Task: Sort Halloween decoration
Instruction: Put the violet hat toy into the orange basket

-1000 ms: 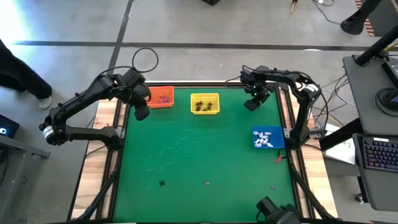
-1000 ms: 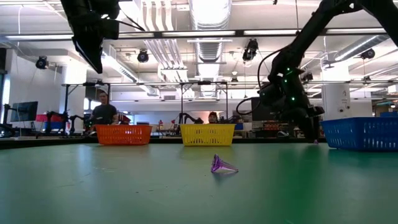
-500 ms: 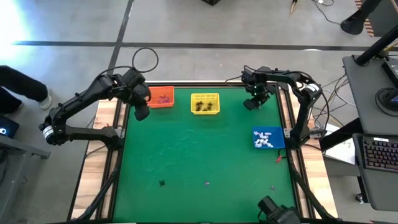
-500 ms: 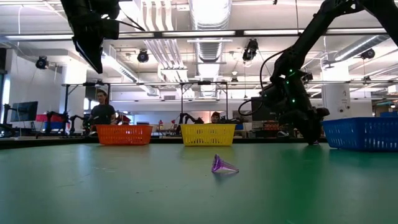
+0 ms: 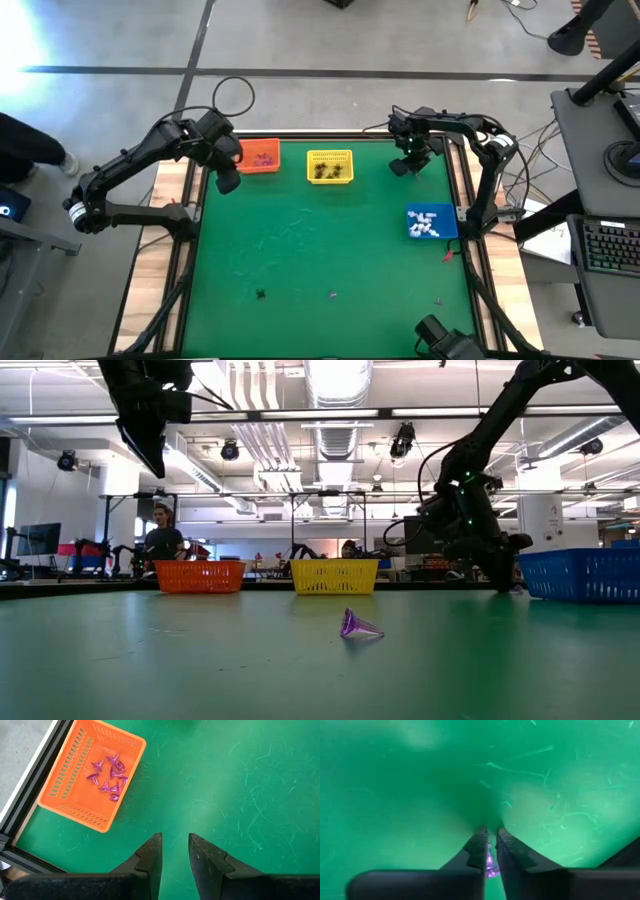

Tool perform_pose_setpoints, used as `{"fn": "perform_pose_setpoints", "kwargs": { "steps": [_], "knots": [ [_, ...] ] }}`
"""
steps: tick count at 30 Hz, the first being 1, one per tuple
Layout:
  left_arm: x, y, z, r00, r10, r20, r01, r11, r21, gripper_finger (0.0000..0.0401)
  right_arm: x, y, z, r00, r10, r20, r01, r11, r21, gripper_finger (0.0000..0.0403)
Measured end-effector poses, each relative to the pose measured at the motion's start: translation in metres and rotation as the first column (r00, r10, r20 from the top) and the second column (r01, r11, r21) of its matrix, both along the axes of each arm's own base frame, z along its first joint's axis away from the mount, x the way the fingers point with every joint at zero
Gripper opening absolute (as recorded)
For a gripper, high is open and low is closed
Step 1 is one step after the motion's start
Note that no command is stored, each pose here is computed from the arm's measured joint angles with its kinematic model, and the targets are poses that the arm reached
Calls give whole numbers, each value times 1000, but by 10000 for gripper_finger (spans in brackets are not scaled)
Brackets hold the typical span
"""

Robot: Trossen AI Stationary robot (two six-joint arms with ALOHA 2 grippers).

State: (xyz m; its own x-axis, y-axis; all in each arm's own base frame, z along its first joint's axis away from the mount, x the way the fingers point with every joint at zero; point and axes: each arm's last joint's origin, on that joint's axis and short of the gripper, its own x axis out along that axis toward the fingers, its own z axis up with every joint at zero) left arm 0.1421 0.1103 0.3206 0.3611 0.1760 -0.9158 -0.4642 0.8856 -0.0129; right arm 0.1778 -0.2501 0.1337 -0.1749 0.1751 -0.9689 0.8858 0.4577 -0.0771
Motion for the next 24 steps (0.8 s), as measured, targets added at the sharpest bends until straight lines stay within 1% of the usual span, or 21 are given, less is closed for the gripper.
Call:
{"fn": "perform_pose_setpoints", "kwargs": {
  "steps": [2, 4, 12, 17, 20, 24],
  "knots": [
    [0, 0, 0, 1000, 0, 0, 0, 1000, 0, 77, 0, 0, 1, 1000, 1, 0, -1, 1000, -2, 15],
    [0, 0, 0, 1000, 0, 0, 0, 1000, 0, 77, -1, 0, 2, 1000, 1, 1, -1, 1000, -9, 11],
    [0, 0, 0, 1000, -7, -2, 7, 1000, 3, 77, -3, 2, 14, 1000, 15, 2, -15, 999, -48, 9],
    [0, 0, 0, 1000, -7, -1, 7, 1000, 3, 77, -5, 5, 29, 999, 30, 41, -26, 996, -86, 9],
    [0, 0, 0, 1000, -7, -2, 7, 1000, 3, 77, -6, 6, 38, 998, 26, 59, -20, 994, -110, 18],
    [0, 0, 0, 1000, -7, -1, 7, 1000, 3, 77, -7, 9, 46, 997, 26, 70, -18, 993, -120, 50]
  ]
}}
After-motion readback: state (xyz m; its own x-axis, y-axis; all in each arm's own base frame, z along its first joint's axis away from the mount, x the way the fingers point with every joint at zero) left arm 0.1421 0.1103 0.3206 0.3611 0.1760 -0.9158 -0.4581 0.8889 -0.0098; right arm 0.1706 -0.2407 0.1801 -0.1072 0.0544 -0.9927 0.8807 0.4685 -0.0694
